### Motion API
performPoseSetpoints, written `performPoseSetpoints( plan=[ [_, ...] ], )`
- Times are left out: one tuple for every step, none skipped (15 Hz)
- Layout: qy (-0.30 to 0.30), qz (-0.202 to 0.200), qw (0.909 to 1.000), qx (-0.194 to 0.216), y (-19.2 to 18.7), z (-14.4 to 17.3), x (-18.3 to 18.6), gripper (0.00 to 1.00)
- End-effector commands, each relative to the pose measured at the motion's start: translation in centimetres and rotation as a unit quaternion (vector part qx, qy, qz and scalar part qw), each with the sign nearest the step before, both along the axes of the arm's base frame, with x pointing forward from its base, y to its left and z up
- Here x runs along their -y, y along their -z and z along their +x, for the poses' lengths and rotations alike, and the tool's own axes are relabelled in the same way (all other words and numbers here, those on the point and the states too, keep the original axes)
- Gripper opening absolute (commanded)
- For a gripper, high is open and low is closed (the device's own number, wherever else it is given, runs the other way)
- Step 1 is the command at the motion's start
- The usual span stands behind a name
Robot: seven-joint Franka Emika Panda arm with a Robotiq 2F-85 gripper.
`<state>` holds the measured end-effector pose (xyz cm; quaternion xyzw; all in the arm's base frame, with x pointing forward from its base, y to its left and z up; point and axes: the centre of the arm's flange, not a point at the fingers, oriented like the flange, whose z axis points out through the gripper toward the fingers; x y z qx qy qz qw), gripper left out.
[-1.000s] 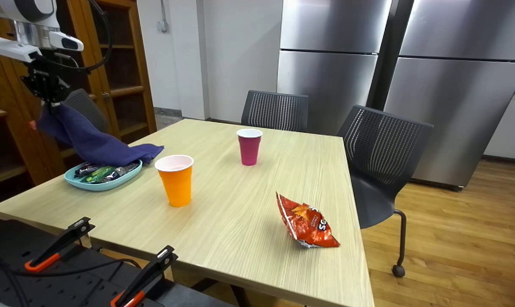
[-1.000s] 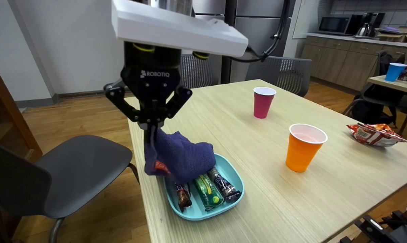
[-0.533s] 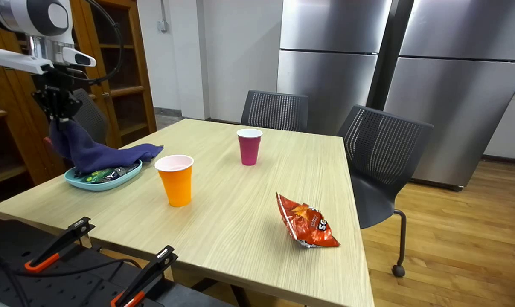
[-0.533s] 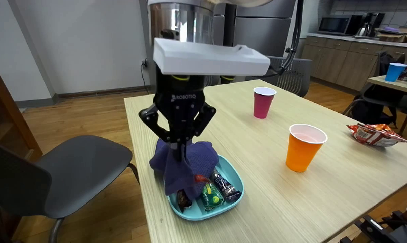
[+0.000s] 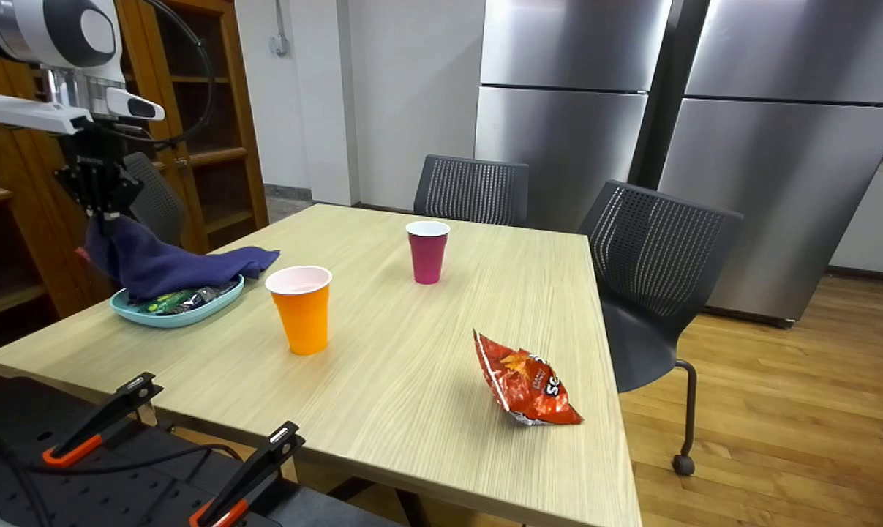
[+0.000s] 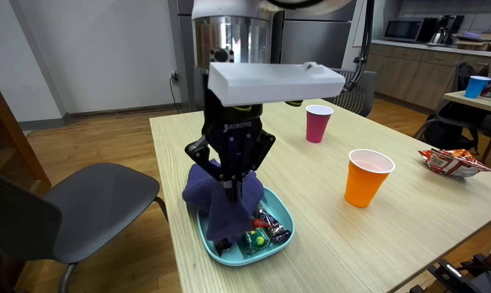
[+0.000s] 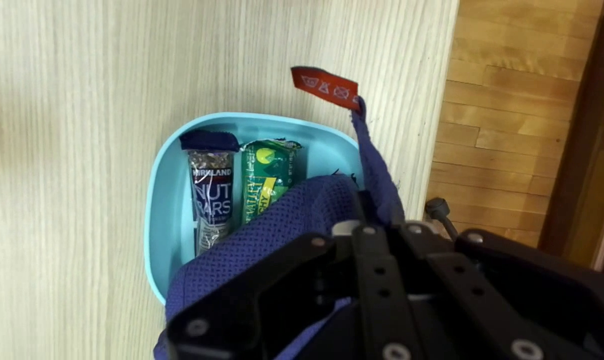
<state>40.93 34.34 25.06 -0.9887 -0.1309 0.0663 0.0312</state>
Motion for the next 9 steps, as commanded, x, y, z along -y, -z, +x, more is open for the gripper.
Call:
performPoseSetpoints(
  plan=[
    [-0.011, -0.038, 0.9992, 0.012, 0.5, -0.8, 1.1, 0.01],
    [-0.012, -0.049, 0.9986, 0.016, 1.2, -0.8, 1.3, 0.01],
    [-0.012, -0.063, 0.9978, 0.018, 2.0, -0.7, 1.6, 0.01],
    [-0.011, -0.075, 0.997, 0.017, 2.8, -0.7, 1.9, 0.01],
    [-0.01, -0.086, 0.9961, 0.016, 3.5, -0.7, 2.2, 0.01],
    [-0.011, -0.097, 0.9951, 0.015, 4.2, -0.7, 2.5, 0.01],
    [-0.012, -0.106, 0.9942, 0.012, 4.9, -0.8, 2.6, 0.01],
    [-0.014, -0.113, 0.9935, 0.009, 5.5, -0.9, 2.7, 0.01],
    [-0.016, -0.12, 0.9925, 0.01, 6.0, -1.0, 2.9, 0.01]
  ],
)
